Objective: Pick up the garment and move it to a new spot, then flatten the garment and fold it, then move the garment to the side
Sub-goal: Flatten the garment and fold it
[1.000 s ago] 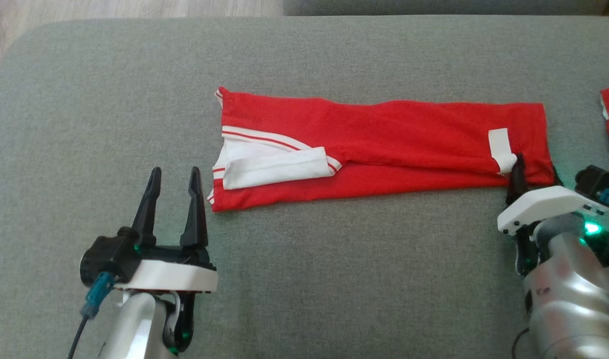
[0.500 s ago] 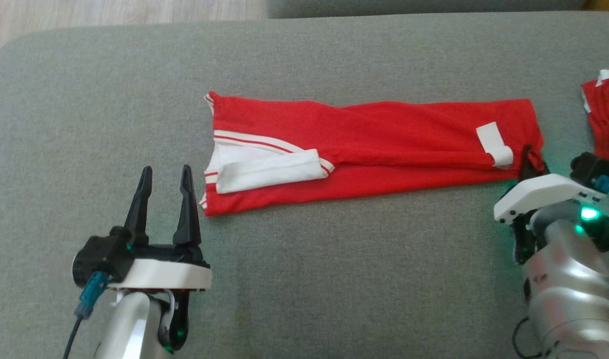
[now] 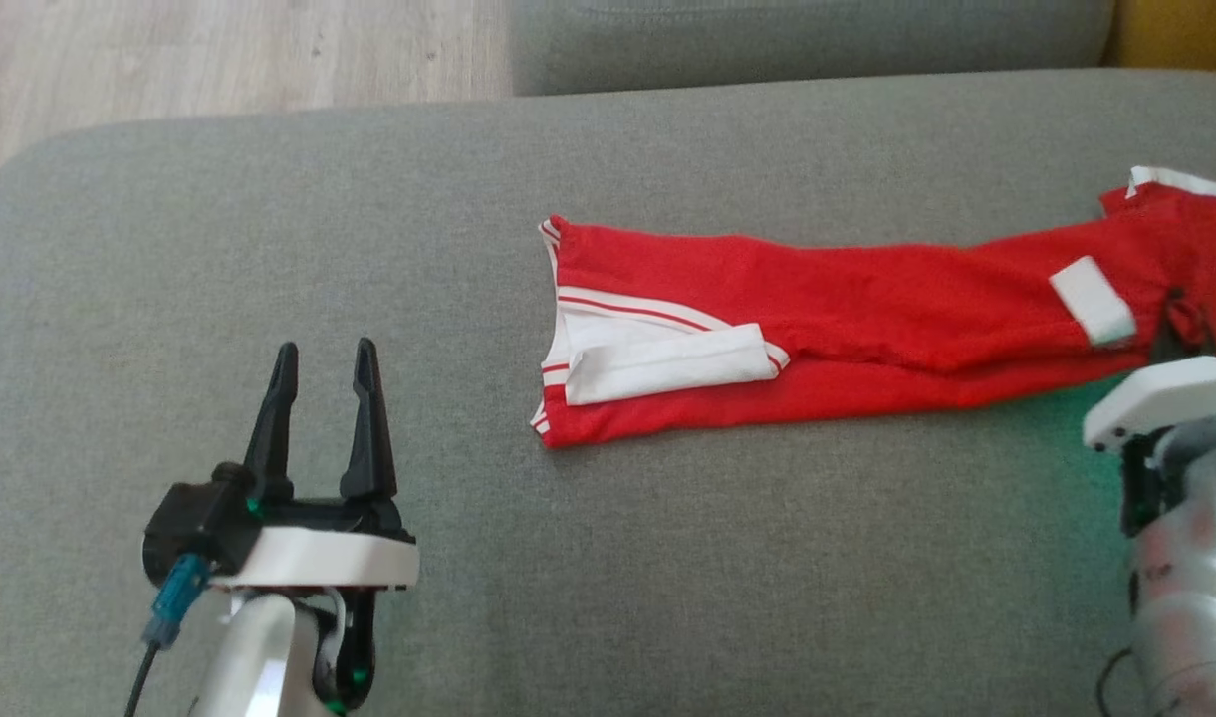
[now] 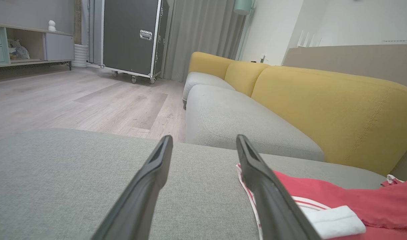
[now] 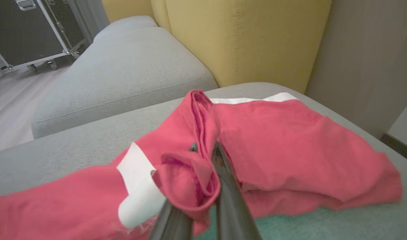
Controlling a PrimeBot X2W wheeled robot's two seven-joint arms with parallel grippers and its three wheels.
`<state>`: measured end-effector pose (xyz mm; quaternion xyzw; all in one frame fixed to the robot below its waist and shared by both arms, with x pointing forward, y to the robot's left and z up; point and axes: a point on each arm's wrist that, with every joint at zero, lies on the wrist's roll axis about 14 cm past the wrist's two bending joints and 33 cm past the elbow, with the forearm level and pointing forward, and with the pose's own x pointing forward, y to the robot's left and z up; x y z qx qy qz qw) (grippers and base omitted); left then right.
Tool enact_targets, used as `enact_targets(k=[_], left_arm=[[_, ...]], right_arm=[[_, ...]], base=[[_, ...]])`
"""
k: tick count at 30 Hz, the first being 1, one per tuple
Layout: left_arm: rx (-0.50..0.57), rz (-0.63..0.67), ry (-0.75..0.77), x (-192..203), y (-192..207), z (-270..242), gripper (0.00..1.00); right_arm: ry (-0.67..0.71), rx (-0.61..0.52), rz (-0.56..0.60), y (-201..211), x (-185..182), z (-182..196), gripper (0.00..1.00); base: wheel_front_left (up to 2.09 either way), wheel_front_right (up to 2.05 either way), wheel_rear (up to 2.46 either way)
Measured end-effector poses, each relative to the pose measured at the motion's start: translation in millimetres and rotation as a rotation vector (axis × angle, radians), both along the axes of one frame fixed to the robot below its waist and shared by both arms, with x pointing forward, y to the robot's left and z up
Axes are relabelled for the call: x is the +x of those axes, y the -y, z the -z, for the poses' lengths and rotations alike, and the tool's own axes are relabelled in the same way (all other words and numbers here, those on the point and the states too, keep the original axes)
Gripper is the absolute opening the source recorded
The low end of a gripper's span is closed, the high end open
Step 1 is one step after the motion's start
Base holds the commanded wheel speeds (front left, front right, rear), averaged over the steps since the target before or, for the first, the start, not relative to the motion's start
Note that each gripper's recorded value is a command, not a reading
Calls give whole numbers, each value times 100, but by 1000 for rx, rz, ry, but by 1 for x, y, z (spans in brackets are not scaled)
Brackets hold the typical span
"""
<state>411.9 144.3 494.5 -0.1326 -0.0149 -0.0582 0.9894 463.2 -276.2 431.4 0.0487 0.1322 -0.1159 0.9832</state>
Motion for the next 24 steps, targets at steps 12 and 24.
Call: enact_targets(k=[12, 24], left_arm=[[5, -68, 36, -29, -23, -14, 100], [25, -176, 60, -57, -59, -22, 100]], right_arm=[[120, 59, -246, -106, 22, -41, 0], [161, 191, -656, -259, 14, -63, 0]], base=[[0, 0, 0], [0, 0, 0]])
